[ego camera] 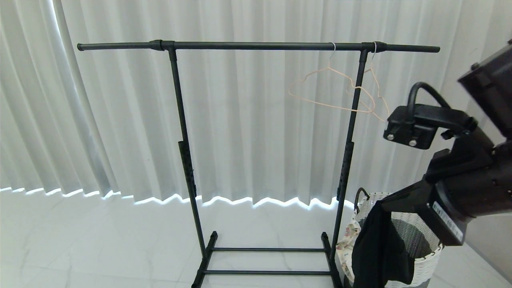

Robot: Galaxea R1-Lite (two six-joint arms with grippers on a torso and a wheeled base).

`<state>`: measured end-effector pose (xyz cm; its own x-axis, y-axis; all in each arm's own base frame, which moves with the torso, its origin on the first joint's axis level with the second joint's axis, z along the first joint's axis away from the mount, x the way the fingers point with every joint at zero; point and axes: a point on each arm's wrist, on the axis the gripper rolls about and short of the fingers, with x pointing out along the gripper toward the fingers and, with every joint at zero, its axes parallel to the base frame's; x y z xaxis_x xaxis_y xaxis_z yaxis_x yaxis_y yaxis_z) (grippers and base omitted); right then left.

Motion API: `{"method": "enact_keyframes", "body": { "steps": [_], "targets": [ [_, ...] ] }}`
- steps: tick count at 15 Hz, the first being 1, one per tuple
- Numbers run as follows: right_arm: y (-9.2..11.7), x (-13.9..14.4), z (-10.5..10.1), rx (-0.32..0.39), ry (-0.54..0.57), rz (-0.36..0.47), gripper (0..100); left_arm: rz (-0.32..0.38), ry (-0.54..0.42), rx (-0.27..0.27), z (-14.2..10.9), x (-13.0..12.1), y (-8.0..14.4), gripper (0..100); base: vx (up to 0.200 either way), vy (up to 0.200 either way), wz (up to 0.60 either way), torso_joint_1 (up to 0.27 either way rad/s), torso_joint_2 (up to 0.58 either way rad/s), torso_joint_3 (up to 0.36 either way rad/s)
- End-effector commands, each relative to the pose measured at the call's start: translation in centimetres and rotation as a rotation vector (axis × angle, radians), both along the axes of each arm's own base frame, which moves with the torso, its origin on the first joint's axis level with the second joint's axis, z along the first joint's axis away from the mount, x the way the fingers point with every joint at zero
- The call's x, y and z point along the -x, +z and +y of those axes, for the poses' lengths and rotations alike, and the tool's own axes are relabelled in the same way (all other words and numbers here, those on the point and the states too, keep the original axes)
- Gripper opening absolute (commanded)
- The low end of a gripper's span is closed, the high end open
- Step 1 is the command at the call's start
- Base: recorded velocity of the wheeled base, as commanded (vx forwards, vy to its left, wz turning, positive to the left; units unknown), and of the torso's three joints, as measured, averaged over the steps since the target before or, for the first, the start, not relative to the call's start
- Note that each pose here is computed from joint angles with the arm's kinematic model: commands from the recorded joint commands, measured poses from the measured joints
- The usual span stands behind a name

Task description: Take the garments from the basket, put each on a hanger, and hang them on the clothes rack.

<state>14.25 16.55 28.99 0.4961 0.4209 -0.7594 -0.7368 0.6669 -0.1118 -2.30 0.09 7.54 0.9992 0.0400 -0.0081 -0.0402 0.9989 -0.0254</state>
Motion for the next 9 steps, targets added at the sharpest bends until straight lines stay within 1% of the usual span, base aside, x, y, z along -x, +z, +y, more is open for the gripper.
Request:
{"method": "enact_keyframes", "body": {
  "steps": [1,3,4,5,6,7,8,9],
  "targets": [
    [-1.7,-1.0,1.4,0.058,0.006,0.049,0,-0.001,0.005,0.019,0.0,0.0,0.0,100,0.000,0.000,0.00,0.000,0.00,0.000],
    [-2.3,-1.1,1.6,0.077,0.006,0.064,0,-0.002,-0.012,0.008,0.0,0.0,0.0,100,0.000,0.000,0.00,0.000,0.00,0.000],
    [-2.5,-1.1,1.5,0.081,0.006,0.068,0,-0.027,-0.026,0.002,-0.1,0.1,0.6,100,0.000,0.000,0.00,0.000,0.00,0.000],
    [-2.5,-1.1,1.5,0.083,0.005,0.071,0,-0.091,-0.102,0.025,-0.2,0.7,3.4,100,0.000,0.000,0.00,0.000,0.00,0.000],
    [-2.5,-1.0,1.5,0.083,0.005,0.071,0,-0.095,-0.173,0.067,-0.2,0.5,6.2,100,0.000,0.000,0.00,0.000,0.00,0.000],
    [-2.5,-1.0,1.6,0.080,0.009,0.068,0,-0.093,-0.193,0.068,-0.2,-0.2,9.7,100,0.000,0.000,0.00,0.000,0.00,0.000],
    [-2.4,-0.8,1.8,0.080,0.022,0.067,0,-0.042,-0.223,0.065,-0.4,-1.8,11.8,100,0.000,0.000,0.00,0.000,0.00,0.000],
    [-2.5,-0.7,1.8,0.079,0.024,0.064,0,-0.008,-0.268,0.052,-0.5,-2.9,12.8,100,0.000,0.000,0.00,0.000,0.00,0.000]
  ]
}}
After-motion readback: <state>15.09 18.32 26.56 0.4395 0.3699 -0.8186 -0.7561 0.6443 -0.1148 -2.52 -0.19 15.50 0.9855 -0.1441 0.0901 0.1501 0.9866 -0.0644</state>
